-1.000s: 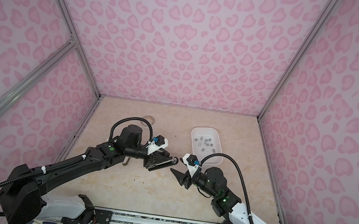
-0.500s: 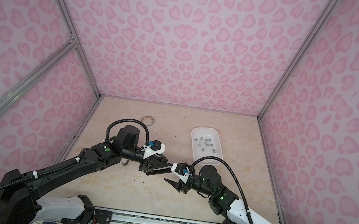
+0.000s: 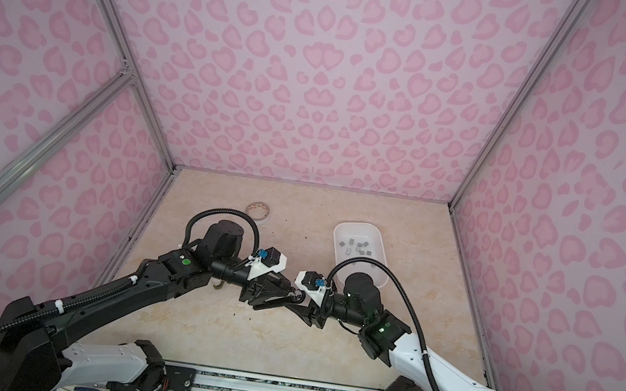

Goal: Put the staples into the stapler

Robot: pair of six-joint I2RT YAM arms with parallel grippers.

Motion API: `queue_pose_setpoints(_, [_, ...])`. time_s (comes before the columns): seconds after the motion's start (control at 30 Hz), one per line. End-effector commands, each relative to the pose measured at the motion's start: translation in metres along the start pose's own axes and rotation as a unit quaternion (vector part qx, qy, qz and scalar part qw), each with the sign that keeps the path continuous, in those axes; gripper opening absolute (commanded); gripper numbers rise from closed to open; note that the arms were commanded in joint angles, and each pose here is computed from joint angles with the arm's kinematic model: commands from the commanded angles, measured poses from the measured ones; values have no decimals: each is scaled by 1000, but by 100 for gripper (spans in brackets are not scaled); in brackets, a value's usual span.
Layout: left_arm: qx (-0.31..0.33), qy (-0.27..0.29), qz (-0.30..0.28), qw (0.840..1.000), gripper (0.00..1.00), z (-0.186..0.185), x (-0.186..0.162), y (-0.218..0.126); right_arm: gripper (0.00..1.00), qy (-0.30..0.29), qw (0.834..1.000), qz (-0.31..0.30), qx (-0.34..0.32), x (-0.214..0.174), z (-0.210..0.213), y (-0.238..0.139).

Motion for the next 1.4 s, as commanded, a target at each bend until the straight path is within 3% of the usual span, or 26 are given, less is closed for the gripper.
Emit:
queue_pose_setpoints(0.0, [-13,29,-29,999,4,-2,12,-3,57,12,1000,-2,25,2,2,3])
queue_pose_setpoints(0.23, [-17,25,-22,999,4,1,10,0,32,13,998,9,63,8,3,11])
queue_pose_setpoints(0.43, [-11,32,-24,999,4,1,14,-2,18,19,998,31,51,0,-1,16])
queue_pose_setpoints(0.6, [6,42,-31,999,4,0,19,-7,16,23,997,50,58,-10,-2,21])
queue_pose_setpoints(0.77, [3,51,-45,998,4,-4,26,-13,25,23,996,51,73,-13,-1,25])
queue_pose_setpoints(1.17, [10,65,-57,996,4,-8,31,-19,25,19,994,64,88,-19,2,36])
queue_pose_setpoints(1.37, [31,69,-61,995,4,-6,31,-30,10,15,995,61,80,-24,0,29])
Point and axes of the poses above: each gripper's point midway between its finger pads, its own y axis out along the fingers, its own z axis along the line the jaws close on, x = y × z, the point moved 9 cm from there along -y, back along the fingers, and after that the axes turned 8 degrees about y, right-handed, at the moved point
